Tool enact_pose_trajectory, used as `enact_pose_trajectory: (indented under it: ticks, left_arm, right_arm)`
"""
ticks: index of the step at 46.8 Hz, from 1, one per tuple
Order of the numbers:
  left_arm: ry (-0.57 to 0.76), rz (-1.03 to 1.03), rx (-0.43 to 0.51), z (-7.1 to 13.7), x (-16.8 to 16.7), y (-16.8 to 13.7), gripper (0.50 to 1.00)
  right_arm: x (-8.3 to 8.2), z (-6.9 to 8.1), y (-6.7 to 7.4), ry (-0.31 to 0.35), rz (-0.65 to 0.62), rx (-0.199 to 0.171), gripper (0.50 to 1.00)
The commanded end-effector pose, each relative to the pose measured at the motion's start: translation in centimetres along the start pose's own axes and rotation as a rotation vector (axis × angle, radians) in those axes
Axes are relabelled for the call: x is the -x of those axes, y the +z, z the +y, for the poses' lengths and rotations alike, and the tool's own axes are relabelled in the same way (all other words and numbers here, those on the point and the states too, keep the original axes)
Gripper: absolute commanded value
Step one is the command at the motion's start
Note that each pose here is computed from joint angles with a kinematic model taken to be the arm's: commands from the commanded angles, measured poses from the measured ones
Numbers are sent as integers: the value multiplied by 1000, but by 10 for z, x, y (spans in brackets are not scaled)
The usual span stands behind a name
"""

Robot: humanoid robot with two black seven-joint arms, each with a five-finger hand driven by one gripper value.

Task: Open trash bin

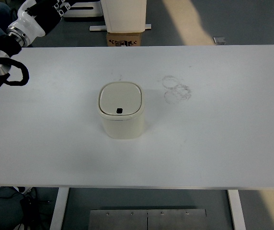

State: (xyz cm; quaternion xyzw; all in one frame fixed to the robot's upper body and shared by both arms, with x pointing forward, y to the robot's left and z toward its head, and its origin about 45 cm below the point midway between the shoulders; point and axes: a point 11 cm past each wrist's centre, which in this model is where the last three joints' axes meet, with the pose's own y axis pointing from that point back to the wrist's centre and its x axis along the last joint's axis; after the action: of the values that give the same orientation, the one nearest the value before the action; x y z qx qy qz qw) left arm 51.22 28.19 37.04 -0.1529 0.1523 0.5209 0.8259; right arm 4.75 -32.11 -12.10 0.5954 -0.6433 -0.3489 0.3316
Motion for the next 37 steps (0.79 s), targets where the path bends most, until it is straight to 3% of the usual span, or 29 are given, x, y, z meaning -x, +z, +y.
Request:
enact_pose_trajectory:
  ticks: [1,12,22,37]
  left_arm:
    - [-41,-56,-42,-1,13,7,1000]
    - [-89,-276,-229,-1,34,13,1000]
    - [-168,-444,-312,-8,69,19,1000]
    - [-272,-599,-454,1,103,19,1000]
  right_arm:
    - [0,0,1,1,-1,2,991]
    - [0,0,0,0,0,0,991]
    - [0,0,0,0,0,0,991]
    - [0,0,0,0,0,0,991]
